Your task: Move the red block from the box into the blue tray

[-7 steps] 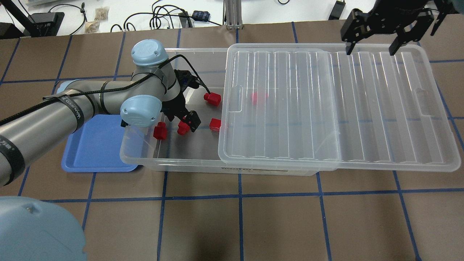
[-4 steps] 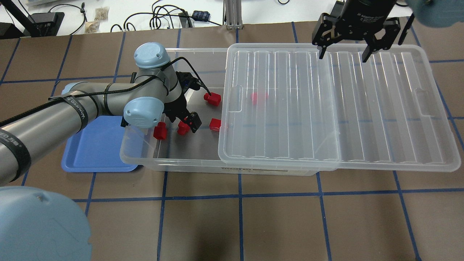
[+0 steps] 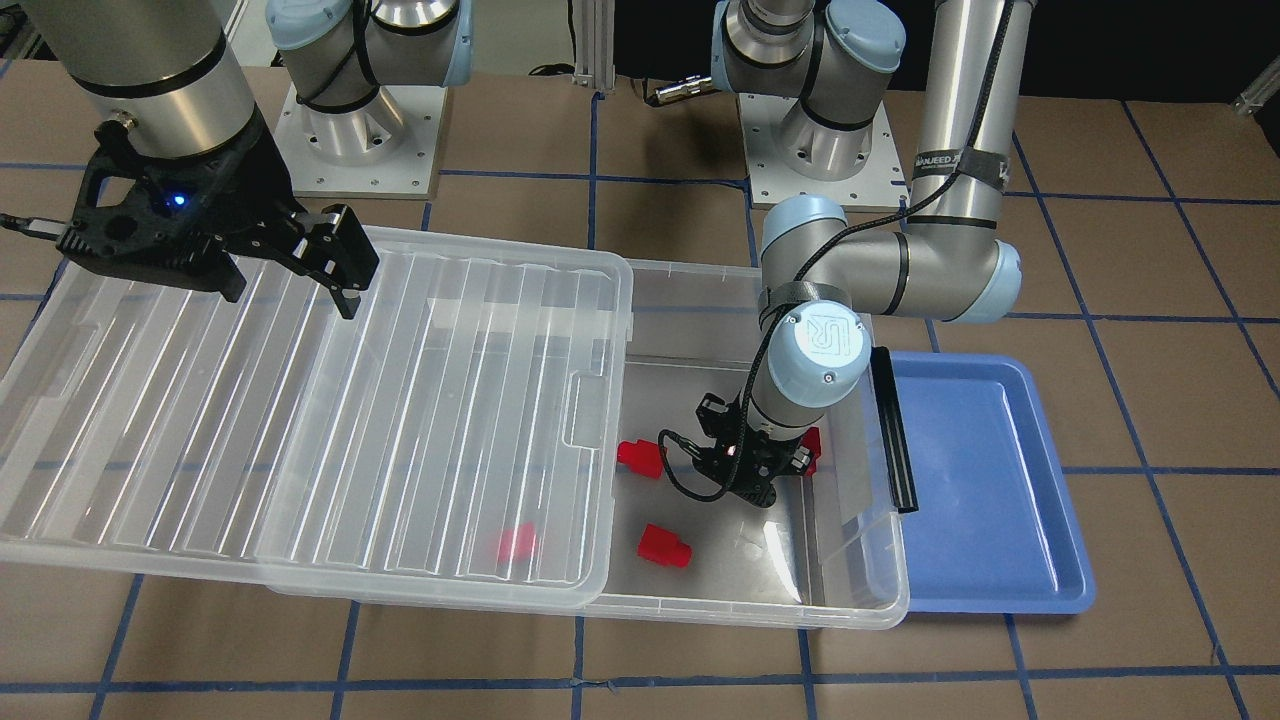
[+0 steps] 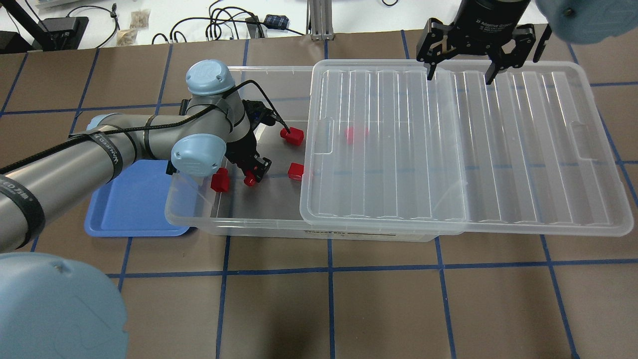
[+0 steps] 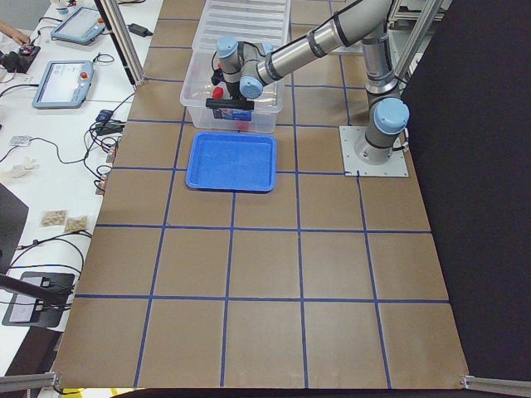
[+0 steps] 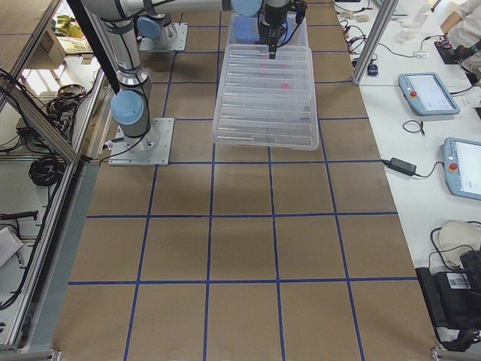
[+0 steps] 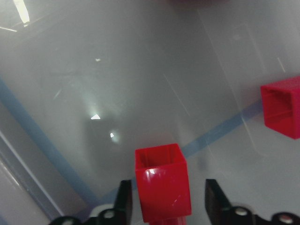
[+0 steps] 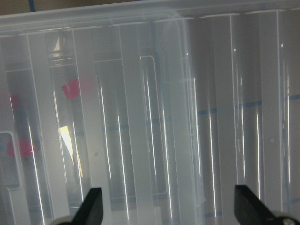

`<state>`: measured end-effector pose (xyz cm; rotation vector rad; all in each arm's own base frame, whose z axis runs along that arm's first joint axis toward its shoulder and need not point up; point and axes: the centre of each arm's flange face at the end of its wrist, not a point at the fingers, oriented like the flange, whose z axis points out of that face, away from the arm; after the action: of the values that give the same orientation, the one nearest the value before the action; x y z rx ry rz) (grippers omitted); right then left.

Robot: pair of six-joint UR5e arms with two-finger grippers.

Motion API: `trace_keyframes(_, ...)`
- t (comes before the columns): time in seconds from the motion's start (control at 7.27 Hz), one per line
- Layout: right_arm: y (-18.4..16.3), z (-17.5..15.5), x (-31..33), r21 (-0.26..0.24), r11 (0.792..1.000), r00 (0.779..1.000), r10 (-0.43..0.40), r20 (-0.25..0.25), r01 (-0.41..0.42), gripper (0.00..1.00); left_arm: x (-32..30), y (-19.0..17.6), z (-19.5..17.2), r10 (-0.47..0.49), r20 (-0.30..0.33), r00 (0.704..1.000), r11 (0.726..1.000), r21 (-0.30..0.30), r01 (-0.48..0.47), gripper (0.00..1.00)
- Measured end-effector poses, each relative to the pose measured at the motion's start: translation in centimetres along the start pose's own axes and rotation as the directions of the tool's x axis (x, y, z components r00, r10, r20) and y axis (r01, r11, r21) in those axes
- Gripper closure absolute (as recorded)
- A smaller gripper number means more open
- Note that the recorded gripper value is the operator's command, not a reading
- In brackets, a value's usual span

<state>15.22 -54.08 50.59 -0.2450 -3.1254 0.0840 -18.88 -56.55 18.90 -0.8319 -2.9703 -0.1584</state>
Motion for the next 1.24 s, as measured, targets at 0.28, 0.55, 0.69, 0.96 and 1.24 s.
trace_keyframes(0.28,0.0,0.0,0.0,0.002,1.0,1.0,-0.001,-0.005,0.001,0.0,-0.2,-0.1,-1.2,-0.004,0.012,1.0,1.0,0.018,0.004,1.0)
trace_keyframes(0.55,0.0,0.0,0.0,0.003,1.0,1.0,-0.002,-0.006,0.002,0.0,-0.3,-0.1,-4.4,-0.021,0.029,0.999,0.998,0.053,0.02,1.0)
trace_keyframes(0.69,0.0,0.0,0.0,0.003,1.0,1.0,-0.002,-0.006,0.002,0.0,-0.2,-0.1,-6.7,-0.047,0.031,0.998,0.997,0.06,0.045,1.0)
trace_keyframes(0.96,-0.1,0.1,0.0,0.001,1.0,1.0,-0.009,-0.008,0.009,0.0,0.0,0.1,-14.2,-0.123,0.028,0.992,0.991,0.065,0.121,1.0)
trace_keyframes(1.24,-0.1,0.2,0.2,-0.001,1.0,1.0,-0.026,-0.009,0.026,0.0,-0.8,1.4,-20.7,-0.228,0.023,0.973,0.971,0.079,0.226,1.0)
